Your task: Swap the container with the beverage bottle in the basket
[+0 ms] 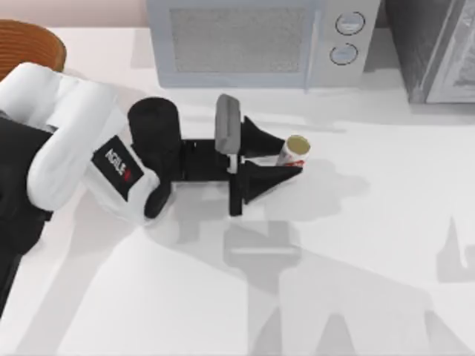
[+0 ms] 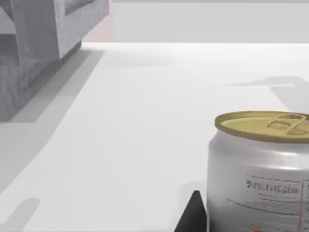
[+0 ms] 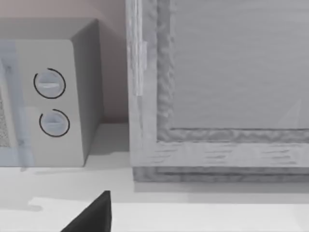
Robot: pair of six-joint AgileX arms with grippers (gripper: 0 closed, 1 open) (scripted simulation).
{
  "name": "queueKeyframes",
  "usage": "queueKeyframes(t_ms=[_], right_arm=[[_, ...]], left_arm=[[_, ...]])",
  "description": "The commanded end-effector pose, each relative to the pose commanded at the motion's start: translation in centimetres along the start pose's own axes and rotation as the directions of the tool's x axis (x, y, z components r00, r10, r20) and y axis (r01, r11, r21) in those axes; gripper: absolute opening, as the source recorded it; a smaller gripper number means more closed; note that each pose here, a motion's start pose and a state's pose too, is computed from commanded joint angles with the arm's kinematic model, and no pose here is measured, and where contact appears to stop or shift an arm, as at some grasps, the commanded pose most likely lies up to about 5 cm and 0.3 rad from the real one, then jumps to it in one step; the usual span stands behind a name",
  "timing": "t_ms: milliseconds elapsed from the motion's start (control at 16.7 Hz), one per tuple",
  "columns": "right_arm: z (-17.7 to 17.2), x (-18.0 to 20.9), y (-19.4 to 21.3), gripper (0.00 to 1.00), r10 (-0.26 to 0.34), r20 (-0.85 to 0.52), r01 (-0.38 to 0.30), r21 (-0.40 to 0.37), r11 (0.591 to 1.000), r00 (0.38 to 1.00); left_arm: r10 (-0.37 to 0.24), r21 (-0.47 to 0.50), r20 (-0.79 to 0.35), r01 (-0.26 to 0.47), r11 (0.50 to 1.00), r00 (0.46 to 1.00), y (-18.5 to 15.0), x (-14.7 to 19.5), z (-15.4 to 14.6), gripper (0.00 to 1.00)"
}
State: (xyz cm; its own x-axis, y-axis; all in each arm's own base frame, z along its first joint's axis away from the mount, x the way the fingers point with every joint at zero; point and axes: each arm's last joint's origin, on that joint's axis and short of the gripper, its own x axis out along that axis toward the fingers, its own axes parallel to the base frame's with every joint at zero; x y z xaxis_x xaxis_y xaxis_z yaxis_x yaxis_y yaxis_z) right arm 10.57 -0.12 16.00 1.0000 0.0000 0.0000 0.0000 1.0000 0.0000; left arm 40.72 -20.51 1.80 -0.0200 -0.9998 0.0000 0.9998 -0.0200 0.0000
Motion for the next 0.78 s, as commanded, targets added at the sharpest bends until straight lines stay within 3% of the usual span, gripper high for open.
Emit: queueKeyframes(t_ms=[60, 780], right_arm=[[0.0, 0.0, 0.0, 1.0, 0.0, 0.0, 0.0, 0.0, 1.0, 1.0], [0.0, 0.0, 0.0, 1.0, 0.0, 0.0, 0.0, 0.0, 1.0, 1.0]], left_arm=[[0.0, 0.0, 0.0, 0.0, 1.0, 1.0, 0.0, 0.0, 0.0, 0.0], [0.0, 0.0, 0.0, 0.0, 1.0, 1.0, 0.0, 0.0, 0.0, 0.9]])
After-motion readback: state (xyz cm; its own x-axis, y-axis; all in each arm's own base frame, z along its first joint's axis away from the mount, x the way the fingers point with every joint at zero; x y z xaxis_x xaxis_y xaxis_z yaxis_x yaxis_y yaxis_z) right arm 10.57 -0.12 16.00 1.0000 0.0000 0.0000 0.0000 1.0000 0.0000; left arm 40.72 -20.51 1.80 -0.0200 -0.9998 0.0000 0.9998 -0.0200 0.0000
